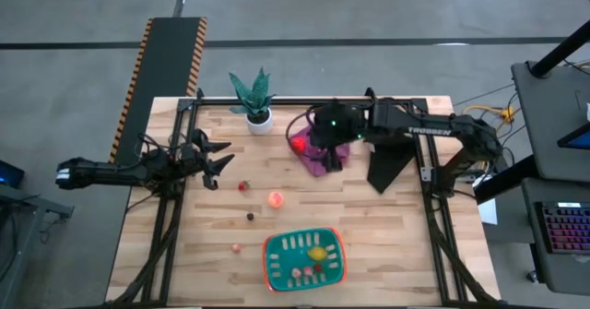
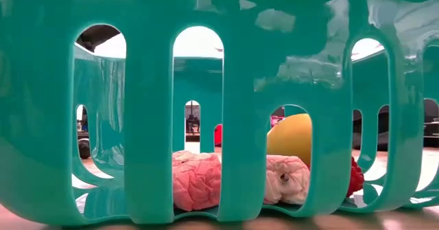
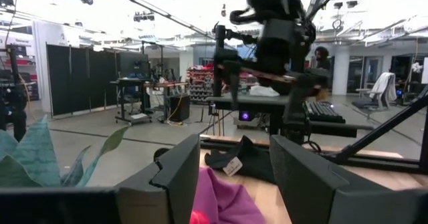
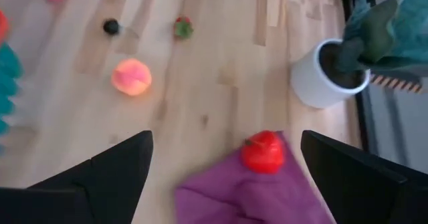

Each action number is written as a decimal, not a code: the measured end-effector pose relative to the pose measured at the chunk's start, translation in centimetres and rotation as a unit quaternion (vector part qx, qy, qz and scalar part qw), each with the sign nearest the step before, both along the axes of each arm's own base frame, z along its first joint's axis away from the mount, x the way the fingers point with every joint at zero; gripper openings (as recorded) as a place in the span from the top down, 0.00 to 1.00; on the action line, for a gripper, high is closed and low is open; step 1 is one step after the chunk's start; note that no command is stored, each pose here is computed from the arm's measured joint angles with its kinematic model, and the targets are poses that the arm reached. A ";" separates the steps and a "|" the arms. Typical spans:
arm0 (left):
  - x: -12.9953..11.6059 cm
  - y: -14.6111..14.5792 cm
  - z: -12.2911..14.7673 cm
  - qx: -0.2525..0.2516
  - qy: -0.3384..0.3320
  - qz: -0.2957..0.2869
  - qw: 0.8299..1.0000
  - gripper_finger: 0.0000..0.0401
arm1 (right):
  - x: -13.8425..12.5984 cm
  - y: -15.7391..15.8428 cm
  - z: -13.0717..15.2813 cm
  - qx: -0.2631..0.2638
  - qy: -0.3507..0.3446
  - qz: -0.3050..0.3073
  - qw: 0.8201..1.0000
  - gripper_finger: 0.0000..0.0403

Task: Pick and placing Produce into tupperware
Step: Put the red apple into the green basket

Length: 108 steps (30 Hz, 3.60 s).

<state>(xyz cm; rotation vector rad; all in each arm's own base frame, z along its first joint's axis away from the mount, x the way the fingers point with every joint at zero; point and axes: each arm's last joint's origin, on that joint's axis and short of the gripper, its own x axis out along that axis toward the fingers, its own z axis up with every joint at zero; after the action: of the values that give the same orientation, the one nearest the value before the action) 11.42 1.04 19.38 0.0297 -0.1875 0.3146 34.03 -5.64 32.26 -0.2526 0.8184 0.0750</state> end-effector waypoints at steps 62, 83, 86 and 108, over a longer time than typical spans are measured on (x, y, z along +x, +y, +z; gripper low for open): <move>0.8 0.0 -0.9 0.000 0.046 0.000 0.999 0.58 | 10.0 -9.8 -11.7 0.006 0.218 0.077 0.973 0.08; 0.8 0.0 -0.9 0.000 0.045 0.000 0.999 0.58 | 10.7 -10.2 -14.2 -0.014 0.233 0.085 0.969 0.08; 0.8 0.0 -0.9 0.000 0.045 0.000 0.999 0.58 | 10.7 -10.2 -14.3 -0.016 0.233 0.089 0.968 0.08; 0.8 0.0 -0.9 0.000 0.046 0.000 0.999 0.58 | 10.3 -10.0 -14.9 -0.007 0.243 0.091 0.966 0.37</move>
<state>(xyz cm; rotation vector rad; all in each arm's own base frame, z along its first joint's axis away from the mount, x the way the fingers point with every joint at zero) 12.27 1.06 18.46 0.0438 -0.0958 0.3128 44.34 -15.66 17.31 -0.3295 1.2839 0.3133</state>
